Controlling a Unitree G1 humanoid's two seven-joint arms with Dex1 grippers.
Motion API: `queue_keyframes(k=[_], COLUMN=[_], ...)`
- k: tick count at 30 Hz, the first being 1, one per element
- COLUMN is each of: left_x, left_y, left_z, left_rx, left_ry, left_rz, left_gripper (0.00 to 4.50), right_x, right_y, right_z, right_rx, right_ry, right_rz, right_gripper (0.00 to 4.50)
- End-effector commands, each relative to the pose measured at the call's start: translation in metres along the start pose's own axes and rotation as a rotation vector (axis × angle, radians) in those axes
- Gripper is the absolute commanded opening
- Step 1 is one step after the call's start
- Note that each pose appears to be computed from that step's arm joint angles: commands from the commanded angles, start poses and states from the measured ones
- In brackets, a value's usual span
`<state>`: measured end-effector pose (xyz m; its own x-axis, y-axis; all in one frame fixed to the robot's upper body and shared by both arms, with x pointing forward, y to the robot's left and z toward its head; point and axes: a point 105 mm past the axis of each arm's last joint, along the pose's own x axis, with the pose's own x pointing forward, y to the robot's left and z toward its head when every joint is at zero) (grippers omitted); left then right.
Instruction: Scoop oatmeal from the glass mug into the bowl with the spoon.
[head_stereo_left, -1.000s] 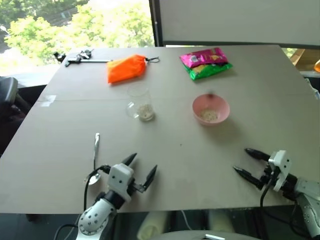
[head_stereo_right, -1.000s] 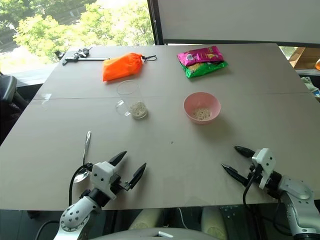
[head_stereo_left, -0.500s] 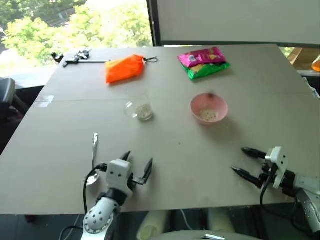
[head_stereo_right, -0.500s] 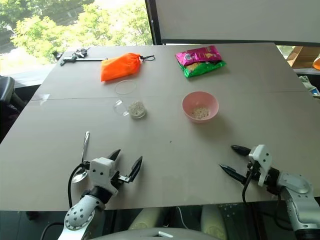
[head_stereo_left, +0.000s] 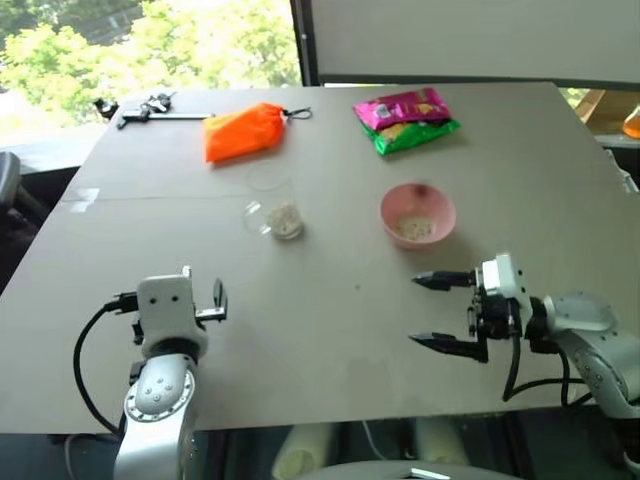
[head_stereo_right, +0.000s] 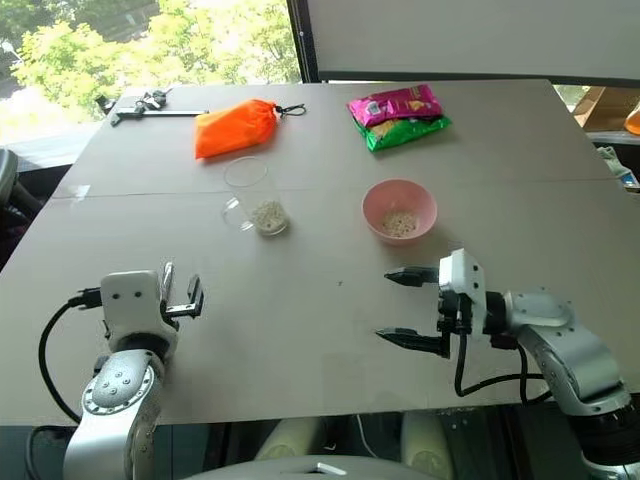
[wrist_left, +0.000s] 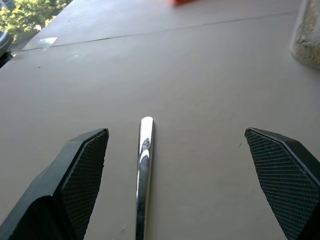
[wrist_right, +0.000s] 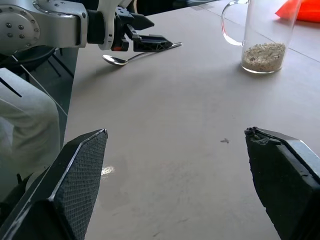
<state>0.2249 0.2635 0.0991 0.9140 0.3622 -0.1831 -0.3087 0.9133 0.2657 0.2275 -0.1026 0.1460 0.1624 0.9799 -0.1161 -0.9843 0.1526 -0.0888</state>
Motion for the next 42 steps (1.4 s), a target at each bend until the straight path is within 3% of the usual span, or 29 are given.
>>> queue_keyframes(k=[1,5,10,16,19,25,27,32,35,38,42], left_x=[-0.008,-0.012,-0.007,0.003,-0.005,-0.016,-0.017,-0.014,-0.007,-0.007,-0.030], left_y=[0.027,0.032,0.012,0.007,-0.005,-0.015,-0.016,-0.014,-0.011,-0.021,-0.060], left_z=[-0.011,-0.027,-0.042,-0.057,-0.070,-0.084,-0.086,-0.086,-0.067,-0.044,-0.007], left_rx=[0.029,0.029,-0.006,-0.154,-0.266,-0.321,-0.325,-0.322,-0.357,-0.407,-0.433], left_ry=[0.058,0.132,0.173,0.219,0.283,0.359,0.365,0.352,0.221,0.100,-0.042], left_rz=[0.058,0.045,-0.100,-0.167,-0.210,-0.214,-0.214,-0.192,-0.201,-0.295,-0.629], left_gripper=[4.50,4.50,4.50,4.50,3.70,0.90,0.17,0.04,0.04,0.04,0.04], right_x=[0.009,0.012,0.015,0.014,0.012,0.011,0.012,0.014,0.016,0.018,0.025], right_y=[0.007,0.008,0.008,0.006,0.003,0.005,0.005,0.001,-0.004,-0.009,-0.020], right_z=[0.021,0.026,0.030,0.029,0.028,0.029,0.030,0.034,0.038,0.040,0.045], right_rx=[-0.054,-0.064,-0.073,-0.086,-0.095,-0.114,-0.119,-0.134,-0.139,-0.133,-0.094], right_ry=[-0.038,-0.041,-0.047,-0.046,-0.048,-0.046,-0.047,-0.048,-0.055,-0.072,-0.118], right_rz=[0.066,0.080,0.082,0.077,0.073,0.081,0.084,0.086,0.076,0.048,-0.035], right_gripper=[4.44,4.44,4.44,4.44,4.50,4.50,4.50,4.50,4.50,4.50,4.50])
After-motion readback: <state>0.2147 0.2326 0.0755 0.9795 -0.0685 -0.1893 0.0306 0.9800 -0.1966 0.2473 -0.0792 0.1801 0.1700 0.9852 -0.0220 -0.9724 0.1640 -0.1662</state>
